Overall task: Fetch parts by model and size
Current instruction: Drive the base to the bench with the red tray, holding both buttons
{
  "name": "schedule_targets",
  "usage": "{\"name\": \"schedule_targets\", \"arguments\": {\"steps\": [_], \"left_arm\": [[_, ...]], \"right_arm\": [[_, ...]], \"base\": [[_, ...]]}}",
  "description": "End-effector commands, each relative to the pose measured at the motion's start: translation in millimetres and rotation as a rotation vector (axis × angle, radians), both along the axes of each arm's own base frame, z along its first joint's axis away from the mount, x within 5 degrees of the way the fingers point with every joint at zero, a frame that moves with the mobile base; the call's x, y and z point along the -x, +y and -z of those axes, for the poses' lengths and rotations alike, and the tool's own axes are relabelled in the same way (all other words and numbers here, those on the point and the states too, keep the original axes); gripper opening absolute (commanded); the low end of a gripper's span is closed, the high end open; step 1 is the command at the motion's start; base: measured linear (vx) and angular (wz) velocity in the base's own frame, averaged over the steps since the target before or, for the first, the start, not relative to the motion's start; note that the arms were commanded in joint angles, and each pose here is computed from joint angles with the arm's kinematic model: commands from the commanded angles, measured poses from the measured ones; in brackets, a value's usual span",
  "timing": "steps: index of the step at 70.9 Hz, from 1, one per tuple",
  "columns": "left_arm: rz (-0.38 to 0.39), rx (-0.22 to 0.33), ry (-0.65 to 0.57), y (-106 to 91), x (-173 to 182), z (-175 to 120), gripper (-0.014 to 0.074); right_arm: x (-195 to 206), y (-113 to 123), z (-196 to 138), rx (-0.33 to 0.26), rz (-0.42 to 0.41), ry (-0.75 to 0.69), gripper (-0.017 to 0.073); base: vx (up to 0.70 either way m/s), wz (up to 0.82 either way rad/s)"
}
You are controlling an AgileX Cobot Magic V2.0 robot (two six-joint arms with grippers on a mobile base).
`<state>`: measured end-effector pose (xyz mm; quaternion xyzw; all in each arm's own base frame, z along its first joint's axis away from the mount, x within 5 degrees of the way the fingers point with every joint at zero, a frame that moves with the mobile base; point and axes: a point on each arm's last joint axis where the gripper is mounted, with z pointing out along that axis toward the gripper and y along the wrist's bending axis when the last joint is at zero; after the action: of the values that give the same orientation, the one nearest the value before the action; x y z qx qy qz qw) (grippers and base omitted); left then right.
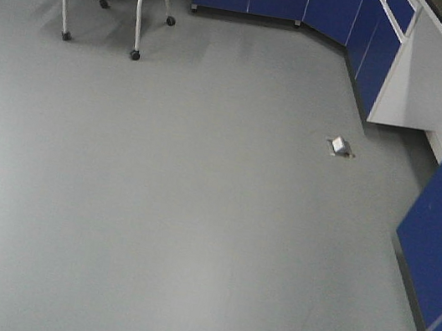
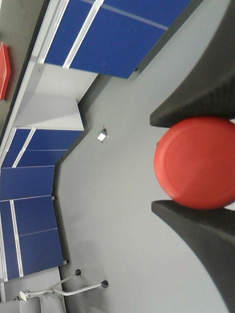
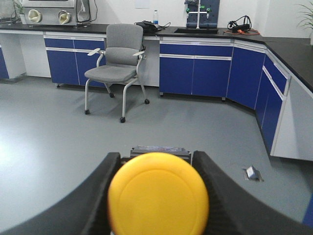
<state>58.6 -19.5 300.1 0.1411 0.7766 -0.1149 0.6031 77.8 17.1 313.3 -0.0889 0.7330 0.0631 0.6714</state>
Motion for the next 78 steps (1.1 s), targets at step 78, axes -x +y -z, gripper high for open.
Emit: {"name": "schedule_targets", "arguments": {"steps": [78], "left_arm": [[0.015,0.039,-0.080,-1.6,-0.6,-14.4,-0.0007]], "right_arm": [[-1.3,-0.4,-16.3,-0.014,0.008,-0.096,-0.0010]], "base": [[0.70,0.02]]}}
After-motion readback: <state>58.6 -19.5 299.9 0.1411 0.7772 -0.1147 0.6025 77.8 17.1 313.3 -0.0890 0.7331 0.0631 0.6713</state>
